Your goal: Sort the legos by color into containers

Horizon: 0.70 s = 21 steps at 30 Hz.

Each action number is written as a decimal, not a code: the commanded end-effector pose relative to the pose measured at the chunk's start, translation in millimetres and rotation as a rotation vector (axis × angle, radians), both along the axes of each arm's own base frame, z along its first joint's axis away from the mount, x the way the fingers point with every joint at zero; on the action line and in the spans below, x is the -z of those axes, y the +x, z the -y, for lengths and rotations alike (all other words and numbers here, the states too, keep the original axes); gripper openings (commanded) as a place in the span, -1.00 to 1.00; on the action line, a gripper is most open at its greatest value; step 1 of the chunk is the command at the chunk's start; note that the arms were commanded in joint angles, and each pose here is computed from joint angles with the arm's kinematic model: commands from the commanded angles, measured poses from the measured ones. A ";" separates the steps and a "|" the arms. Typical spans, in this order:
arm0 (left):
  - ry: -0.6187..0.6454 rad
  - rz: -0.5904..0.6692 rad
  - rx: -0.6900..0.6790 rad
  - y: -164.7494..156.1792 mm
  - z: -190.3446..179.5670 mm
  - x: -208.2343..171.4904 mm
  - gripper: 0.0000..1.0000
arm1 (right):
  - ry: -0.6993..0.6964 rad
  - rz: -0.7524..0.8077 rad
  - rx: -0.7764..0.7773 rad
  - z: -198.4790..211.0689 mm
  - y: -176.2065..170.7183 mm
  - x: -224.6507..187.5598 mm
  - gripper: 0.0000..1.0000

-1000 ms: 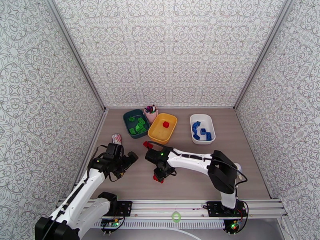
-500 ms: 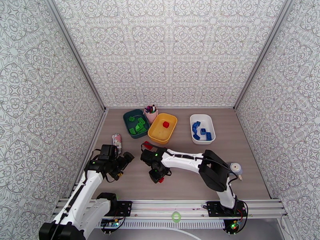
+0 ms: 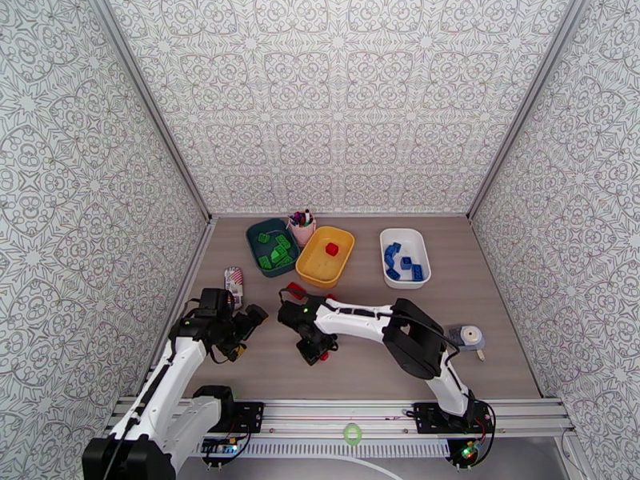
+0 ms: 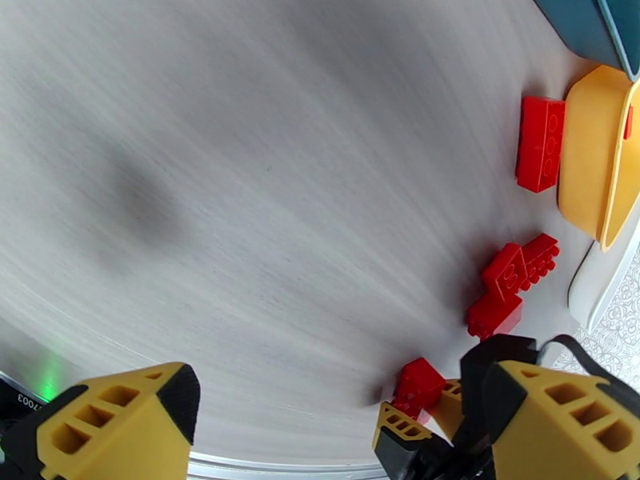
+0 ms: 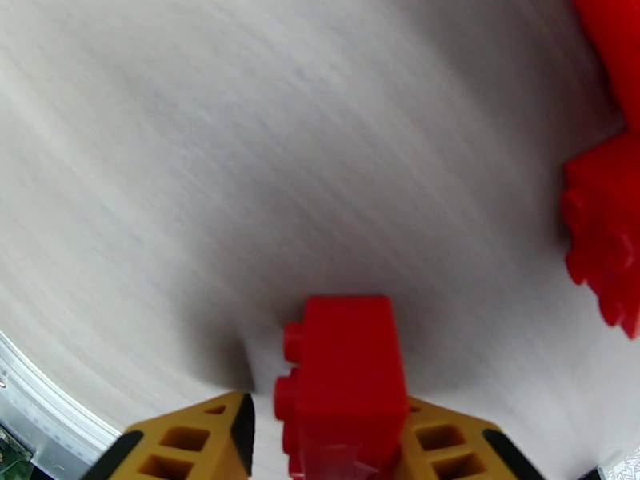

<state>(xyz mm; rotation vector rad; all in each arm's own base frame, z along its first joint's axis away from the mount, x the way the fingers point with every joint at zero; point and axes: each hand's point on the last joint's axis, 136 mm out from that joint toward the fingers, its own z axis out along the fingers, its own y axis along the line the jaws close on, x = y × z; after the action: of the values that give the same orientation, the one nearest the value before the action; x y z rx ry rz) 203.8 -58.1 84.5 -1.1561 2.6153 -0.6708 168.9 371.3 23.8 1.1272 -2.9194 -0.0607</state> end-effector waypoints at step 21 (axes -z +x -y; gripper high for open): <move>-0.069 0.171 0.159 70.9 77.2 -36.3 0.99 | 0.228 0.125 0.253 16.0 91.5 -105.4 -0.75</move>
<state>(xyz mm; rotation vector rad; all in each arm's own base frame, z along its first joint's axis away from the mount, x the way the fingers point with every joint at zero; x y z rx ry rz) 240.8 -118.0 94.4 -0.9382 2.6754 -0.7813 241.5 354.7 92.7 0.8818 -3.1476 -0.2189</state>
